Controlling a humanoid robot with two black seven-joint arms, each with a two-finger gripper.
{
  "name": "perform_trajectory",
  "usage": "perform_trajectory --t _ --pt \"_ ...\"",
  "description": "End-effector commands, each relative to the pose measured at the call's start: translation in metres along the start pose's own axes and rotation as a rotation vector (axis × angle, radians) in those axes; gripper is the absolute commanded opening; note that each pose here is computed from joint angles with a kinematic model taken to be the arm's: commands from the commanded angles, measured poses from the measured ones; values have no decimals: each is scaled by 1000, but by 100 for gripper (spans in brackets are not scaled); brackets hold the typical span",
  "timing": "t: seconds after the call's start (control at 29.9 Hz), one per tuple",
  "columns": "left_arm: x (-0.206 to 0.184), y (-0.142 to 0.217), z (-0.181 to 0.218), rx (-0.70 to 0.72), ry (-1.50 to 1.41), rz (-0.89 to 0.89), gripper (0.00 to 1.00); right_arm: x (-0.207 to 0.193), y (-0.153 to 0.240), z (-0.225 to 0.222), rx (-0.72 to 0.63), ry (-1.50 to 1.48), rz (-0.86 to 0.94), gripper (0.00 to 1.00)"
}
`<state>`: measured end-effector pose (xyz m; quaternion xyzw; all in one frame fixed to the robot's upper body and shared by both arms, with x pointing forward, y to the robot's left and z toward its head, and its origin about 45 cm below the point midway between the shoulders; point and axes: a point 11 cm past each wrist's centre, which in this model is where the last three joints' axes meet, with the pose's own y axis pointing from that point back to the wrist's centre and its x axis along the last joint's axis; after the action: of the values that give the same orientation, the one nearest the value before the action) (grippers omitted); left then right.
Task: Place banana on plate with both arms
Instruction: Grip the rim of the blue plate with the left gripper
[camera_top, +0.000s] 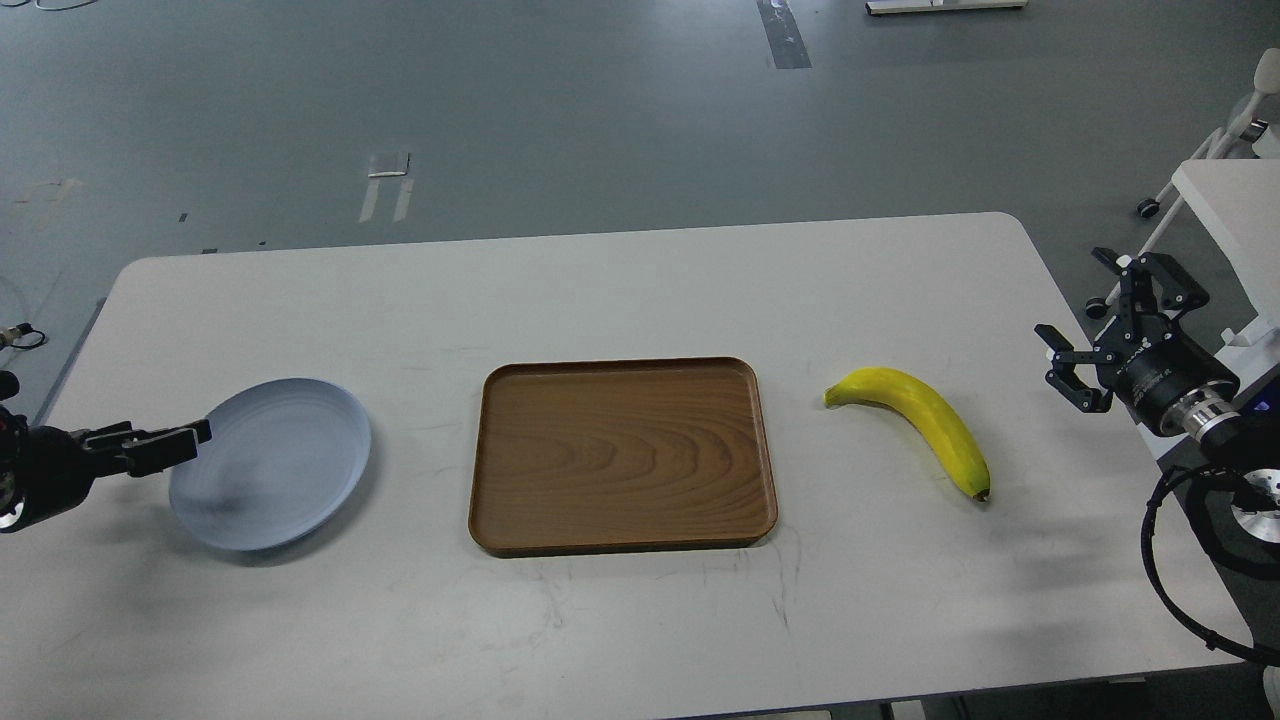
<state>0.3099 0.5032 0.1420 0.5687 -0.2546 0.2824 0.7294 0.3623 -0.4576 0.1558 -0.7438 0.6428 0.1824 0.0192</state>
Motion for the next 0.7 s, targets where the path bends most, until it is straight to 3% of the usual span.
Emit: perform_trajectory --t 0.0,0.17,0.23,0.27,0.37,0.47,0.54,0.6,0.67 --pt "-10 -5 -2 10 15 -12 97 0 0 0 1 -1 0 100" --pt "-20 -11 3 -2 27 -28 93 0 0 -1 3 1 1 100" --pt "-20 -11 3 -2 27 -29 82 0 0 -2 4 0 1 100" --pt "-20 -11 3 -3 29 -29 71 0 0 -2 6 0 1 100" --pt "-21 -11 3 -3 28 -30 59 0 0 -2 6 0 1 100" --pt "-21 -12 4 -5 31 -30 24 0 -1 -3 10 -1 0 100" --pt "-22 -15 8 -15 38 -28 10 0 -1 -3 10 -1 0 100" --pt "-21 -16 9 -18 44 -24 0 0 -1 -3 9 -2 1 100" --pt "-21 -16 9 -18 51 -22 0 0 -1 -4 11 -2 1 100"
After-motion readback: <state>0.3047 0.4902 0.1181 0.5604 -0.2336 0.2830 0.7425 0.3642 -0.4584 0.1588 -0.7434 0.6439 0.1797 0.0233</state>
